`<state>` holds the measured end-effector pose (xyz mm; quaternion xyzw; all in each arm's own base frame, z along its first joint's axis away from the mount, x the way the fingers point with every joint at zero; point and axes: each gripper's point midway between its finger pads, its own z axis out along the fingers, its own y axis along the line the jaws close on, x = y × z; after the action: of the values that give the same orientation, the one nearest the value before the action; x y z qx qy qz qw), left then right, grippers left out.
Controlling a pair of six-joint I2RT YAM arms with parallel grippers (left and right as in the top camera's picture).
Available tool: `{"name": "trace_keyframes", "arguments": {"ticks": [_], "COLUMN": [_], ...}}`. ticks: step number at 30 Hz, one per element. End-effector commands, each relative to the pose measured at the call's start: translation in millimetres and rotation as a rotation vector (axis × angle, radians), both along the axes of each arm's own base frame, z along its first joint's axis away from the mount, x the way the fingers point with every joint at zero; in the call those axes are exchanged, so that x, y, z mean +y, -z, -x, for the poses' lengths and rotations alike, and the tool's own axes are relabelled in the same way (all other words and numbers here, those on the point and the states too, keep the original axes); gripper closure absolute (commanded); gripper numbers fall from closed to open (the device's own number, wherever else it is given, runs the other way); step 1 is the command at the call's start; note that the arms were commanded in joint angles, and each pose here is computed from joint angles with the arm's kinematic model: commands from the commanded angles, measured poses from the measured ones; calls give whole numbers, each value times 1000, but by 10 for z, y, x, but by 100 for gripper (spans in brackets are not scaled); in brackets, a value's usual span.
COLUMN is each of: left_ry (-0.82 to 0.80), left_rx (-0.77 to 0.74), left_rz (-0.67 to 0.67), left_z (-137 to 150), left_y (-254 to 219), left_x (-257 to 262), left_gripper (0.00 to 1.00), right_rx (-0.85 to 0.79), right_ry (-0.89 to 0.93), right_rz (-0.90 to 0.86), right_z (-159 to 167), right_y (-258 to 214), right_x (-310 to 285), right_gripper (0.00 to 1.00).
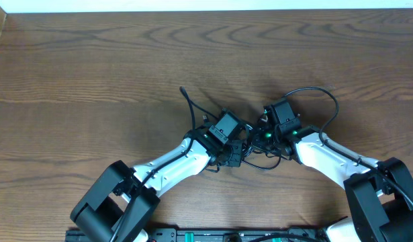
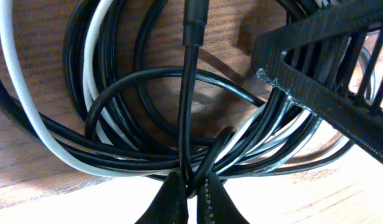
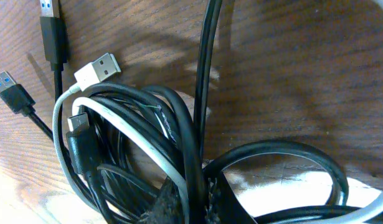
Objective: Untangle cables
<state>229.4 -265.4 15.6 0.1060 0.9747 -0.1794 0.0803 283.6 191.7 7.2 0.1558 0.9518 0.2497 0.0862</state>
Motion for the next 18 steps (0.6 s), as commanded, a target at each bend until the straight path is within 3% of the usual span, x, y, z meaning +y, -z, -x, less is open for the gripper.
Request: {"name": "trace_keyframes", "arguments": {"ticks": [1, 5, 10, 12, 18], "left_ry": [62, 56, 24, 36, 169], "left_rx": [-34, -87, -64, -2, 145], "left_rz": [-29, 17, 111, 205, 541], "left_z": [29, 7, 22, 80, 212], "left_y": [-21, -327, -614, -711, -1094], "left_x": [78, 87, 151, 97, -70], "left_gripper": [93, 93, 93, 92, 93], "right_rx": [-2, -25, -80, -81, -49], "right_ry": [-13, -126, -217, -200, -164], "right_rz": [8, -37, -151, -145, -89], "right_z": [-3, 44, 19, 8, 33], "right_y": [14, -38, -284, -329, -266], "right_x": [-11, 68, 70, -25, -209], "right_gripper": [99, 98, 88, 99, 99]}}
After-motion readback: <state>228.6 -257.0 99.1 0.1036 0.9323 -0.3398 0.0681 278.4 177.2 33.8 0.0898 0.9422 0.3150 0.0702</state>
